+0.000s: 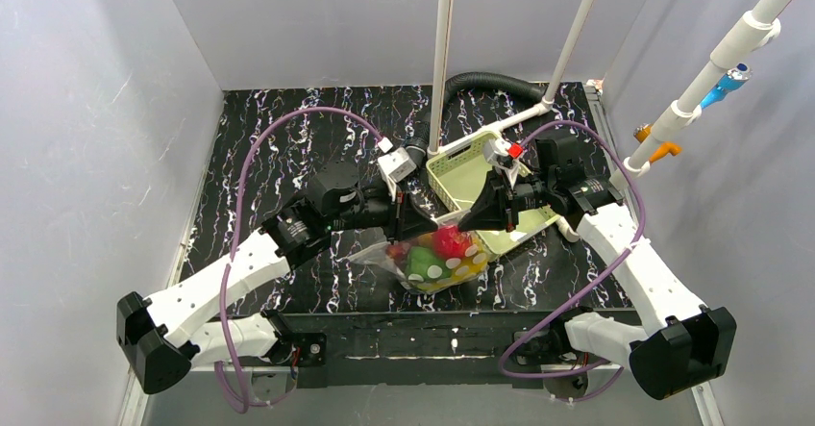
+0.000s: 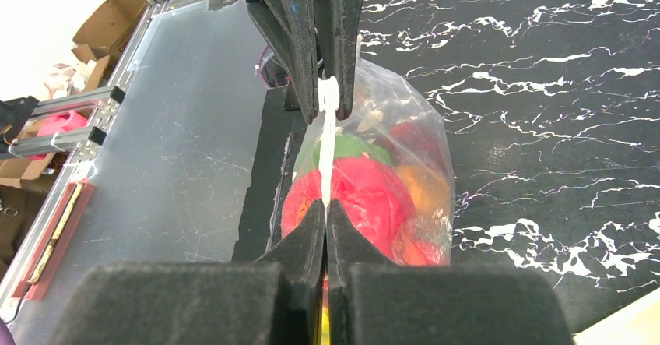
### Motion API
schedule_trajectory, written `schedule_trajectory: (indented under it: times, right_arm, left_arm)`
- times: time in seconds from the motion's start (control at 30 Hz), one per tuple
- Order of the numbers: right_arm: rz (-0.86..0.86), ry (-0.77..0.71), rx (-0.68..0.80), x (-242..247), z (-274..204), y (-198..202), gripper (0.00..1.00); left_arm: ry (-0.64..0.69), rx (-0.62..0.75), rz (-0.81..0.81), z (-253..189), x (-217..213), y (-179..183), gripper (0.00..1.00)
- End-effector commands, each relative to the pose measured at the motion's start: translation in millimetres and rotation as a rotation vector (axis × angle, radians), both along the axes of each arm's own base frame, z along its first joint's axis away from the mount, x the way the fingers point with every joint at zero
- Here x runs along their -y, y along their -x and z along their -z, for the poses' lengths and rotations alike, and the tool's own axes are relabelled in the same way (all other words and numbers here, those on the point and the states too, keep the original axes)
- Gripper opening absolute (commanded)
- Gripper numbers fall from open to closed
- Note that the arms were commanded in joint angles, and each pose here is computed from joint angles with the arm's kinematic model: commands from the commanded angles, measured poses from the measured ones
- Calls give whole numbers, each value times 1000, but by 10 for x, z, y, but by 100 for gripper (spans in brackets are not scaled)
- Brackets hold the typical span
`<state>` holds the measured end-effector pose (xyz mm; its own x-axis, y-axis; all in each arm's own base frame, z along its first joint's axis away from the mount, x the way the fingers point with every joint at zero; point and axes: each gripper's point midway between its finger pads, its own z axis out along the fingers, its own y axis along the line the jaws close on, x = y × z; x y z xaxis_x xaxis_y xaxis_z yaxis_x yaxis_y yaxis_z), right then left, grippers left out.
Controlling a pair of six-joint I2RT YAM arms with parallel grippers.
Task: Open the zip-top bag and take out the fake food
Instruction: Unzip the zipper food storage bag at the center of the board.
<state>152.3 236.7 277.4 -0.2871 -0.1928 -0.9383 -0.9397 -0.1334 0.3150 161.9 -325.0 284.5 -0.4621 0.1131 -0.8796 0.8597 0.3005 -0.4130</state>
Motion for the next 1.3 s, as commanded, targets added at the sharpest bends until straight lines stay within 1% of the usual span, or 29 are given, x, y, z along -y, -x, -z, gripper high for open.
schedule_trajectory:
  times: [0.0, 0.73, 1.27]
  right_arm:
    - [-9, -27, 33, 44, -104, 60, 1]
    - [-4, -27, 43, 64, -98, 55, 1]
    - [6, -27, 46, 87, -92, 41, 1]
  left_arm:
    - [8, 39, -24, -66, -132, -5, 0]
    - [-7, 47, -25, -11, -237, 28, 0]
    - [-13, 44, -58, 56, -370, 13, 0]
